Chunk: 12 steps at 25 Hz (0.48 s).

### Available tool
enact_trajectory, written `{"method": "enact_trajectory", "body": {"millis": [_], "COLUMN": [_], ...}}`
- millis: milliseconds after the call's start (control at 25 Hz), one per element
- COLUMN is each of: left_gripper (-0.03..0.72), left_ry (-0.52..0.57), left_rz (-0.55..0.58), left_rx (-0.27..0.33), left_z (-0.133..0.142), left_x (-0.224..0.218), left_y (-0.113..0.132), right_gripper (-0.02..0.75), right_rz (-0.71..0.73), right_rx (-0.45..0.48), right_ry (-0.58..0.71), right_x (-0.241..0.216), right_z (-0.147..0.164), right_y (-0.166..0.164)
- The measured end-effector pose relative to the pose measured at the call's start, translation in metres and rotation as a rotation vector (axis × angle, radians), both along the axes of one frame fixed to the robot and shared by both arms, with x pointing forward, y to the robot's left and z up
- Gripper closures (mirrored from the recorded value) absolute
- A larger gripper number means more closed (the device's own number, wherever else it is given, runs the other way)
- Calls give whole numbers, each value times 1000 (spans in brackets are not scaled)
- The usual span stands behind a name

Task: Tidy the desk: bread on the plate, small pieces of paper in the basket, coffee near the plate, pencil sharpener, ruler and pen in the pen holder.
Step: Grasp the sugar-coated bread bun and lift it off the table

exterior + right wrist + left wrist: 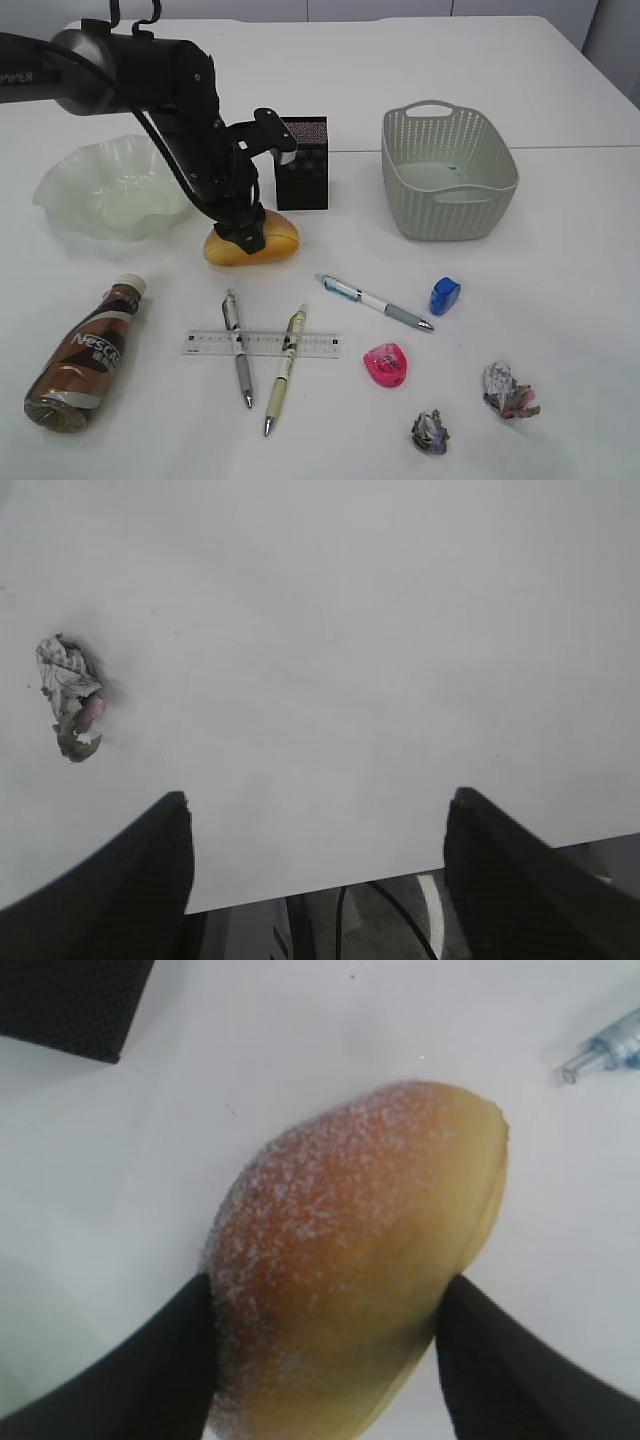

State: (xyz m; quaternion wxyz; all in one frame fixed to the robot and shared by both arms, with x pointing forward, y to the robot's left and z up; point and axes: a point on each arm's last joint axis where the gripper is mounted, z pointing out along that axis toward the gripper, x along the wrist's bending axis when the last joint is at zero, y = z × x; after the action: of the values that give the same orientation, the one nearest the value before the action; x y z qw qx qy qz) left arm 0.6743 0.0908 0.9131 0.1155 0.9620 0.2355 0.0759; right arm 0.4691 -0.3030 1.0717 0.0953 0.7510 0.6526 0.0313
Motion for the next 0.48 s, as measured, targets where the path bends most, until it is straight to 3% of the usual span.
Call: {"method": "enact_trajectory", "body": {"millis": [360,480], "left_gripper": [522,564], "left_ry": [19,29], "left_rz": [54,109], "left_rx": [-8,-13], "left_z": [0,-1], "left_x": [-1,-1], "left_y": [0,1], "right_gripper": [169,169], "right_rz": [1,1], "right_rx": [-4,-4], "right_ry": [-2,-2], "right_x": [0,0], "right_z": [0,0], "right_y": [0,0]}}
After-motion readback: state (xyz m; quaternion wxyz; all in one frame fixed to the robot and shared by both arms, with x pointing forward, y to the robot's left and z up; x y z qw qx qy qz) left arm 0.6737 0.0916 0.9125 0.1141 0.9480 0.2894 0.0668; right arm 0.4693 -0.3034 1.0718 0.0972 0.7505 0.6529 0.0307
